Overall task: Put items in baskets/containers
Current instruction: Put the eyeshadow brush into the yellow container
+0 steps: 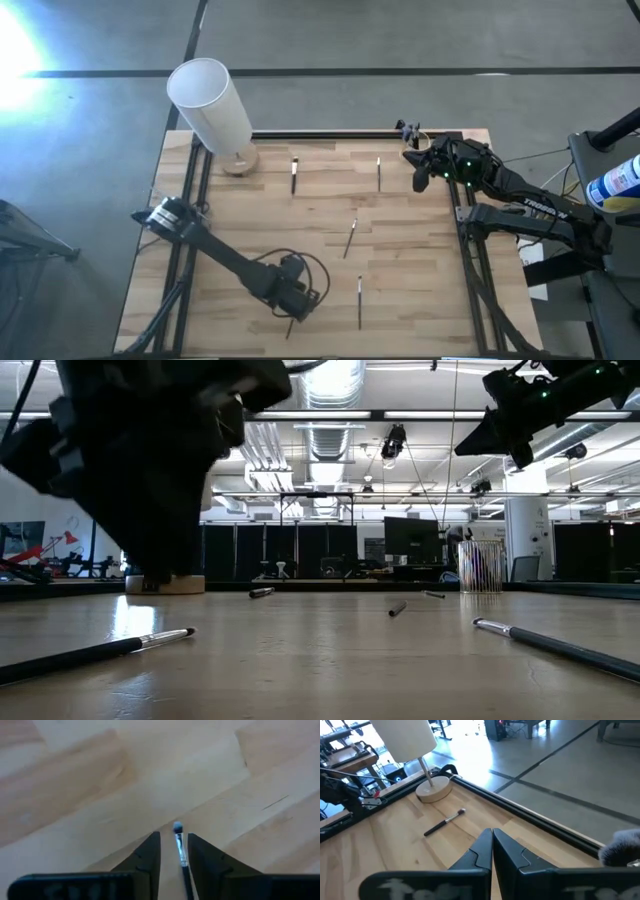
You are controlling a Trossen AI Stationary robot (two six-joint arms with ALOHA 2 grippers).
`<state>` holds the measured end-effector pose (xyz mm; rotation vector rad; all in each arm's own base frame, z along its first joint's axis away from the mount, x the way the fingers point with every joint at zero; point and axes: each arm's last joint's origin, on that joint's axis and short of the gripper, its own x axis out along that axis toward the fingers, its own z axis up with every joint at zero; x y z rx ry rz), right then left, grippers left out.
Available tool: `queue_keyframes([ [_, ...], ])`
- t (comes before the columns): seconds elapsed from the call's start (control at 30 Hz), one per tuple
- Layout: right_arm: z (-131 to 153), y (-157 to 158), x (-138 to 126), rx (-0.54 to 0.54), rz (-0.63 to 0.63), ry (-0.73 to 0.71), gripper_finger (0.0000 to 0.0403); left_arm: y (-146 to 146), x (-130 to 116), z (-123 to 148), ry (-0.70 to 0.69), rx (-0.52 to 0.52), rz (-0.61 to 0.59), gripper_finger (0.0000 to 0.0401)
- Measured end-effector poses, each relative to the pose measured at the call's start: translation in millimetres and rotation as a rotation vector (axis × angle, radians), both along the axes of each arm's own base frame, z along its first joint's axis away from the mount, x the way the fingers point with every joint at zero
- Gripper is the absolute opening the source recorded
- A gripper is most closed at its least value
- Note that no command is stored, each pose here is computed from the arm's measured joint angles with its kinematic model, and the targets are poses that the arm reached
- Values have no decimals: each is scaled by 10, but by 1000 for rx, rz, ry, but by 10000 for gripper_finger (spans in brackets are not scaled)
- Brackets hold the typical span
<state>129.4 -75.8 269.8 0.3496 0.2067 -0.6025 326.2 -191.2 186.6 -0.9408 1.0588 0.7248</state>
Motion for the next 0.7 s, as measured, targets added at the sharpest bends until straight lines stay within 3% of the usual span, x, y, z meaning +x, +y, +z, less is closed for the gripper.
queue_keyframes([
  [0.3, -2, 13, 4, 33, 31, -17, 8, -91, 125, -303, 65, -15, 37, 92],
  [0.7, 7, 62, 16, 41, 76, -28, 8, -115, 167, -192, 39, -29, 0, 78],
])
